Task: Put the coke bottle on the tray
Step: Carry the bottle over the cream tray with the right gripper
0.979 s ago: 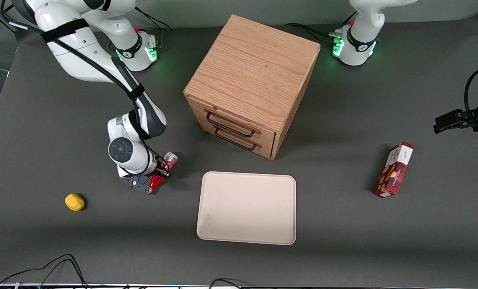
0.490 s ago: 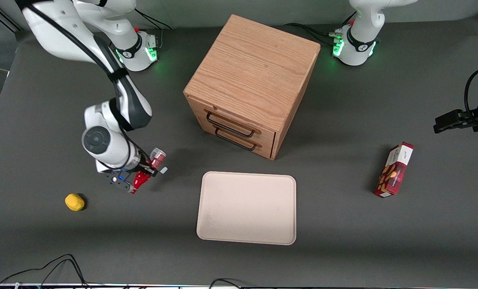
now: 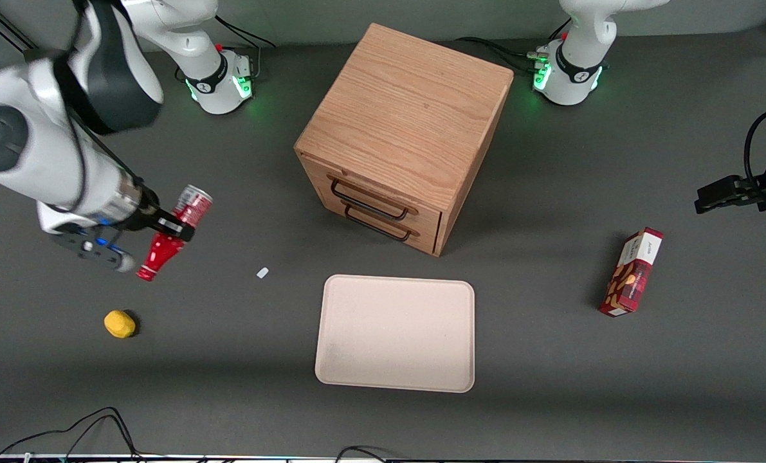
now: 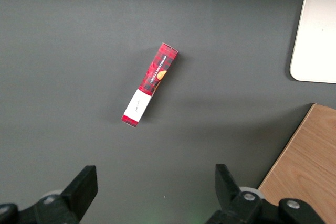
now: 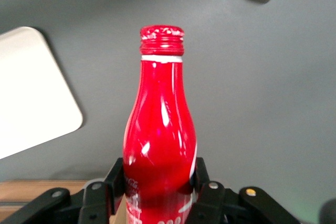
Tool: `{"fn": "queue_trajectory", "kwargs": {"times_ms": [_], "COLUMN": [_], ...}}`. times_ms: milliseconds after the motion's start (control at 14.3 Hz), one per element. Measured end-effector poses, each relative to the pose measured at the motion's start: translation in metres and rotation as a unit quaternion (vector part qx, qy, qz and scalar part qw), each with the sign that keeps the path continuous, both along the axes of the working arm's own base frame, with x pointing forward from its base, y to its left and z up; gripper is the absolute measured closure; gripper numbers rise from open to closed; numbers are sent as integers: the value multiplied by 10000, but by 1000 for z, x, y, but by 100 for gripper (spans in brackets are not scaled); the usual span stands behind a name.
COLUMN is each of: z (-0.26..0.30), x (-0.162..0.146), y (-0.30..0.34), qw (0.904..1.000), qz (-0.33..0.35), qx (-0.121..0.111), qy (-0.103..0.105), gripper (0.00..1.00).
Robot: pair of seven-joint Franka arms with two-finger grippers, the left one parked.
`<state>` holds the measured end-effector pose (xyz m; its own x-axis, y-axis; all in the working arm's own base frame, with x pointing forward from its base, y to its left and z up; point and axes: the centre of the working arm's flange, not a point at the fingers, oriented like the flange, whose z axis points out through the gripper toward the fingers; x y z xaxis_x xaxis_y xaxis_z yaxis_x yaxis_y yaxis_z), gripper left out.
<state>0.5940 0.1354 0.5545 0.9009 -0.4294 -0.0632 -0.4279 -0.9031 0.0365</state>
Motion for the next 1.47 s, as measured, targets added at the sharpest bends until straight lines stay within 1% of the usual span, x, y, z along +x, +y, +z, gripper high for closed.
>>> {"fn": "queue_trajectory", "kwargs": {"times_ms": [140, 280, 420, 559, 629, 839, 979, 1119, 1189, 1399, 1469], "z": [26, 18, -15, -63, -92, -171, -212, -245, -259, -295, -303], "x": [12, 34, 56, 74, 84, 105, 111, 111, 110, 104, 103], "y": [7, 21, 45, 84, 104, 143, 163, 184, 191, 206, 210], "qw": [10000, 9998, 9992, 9978, 9970, 9941, 9919, 9904, 9899, 9854, 9842], "qz": [69, 151, 318, 549, 655, 1013, 1234, 1357, 1399, 1686, 1752], "qx": [66, 115, 134, 140, 156, 238, 252, 230, 227, 194, 192], "qy": [2, 43, 188, 352, 373, 312, 182, 87, 78, 165, 162], "gripper": [44, 44, 44, 44, 44, 44, 44, 44, 44, 44, 44]}}
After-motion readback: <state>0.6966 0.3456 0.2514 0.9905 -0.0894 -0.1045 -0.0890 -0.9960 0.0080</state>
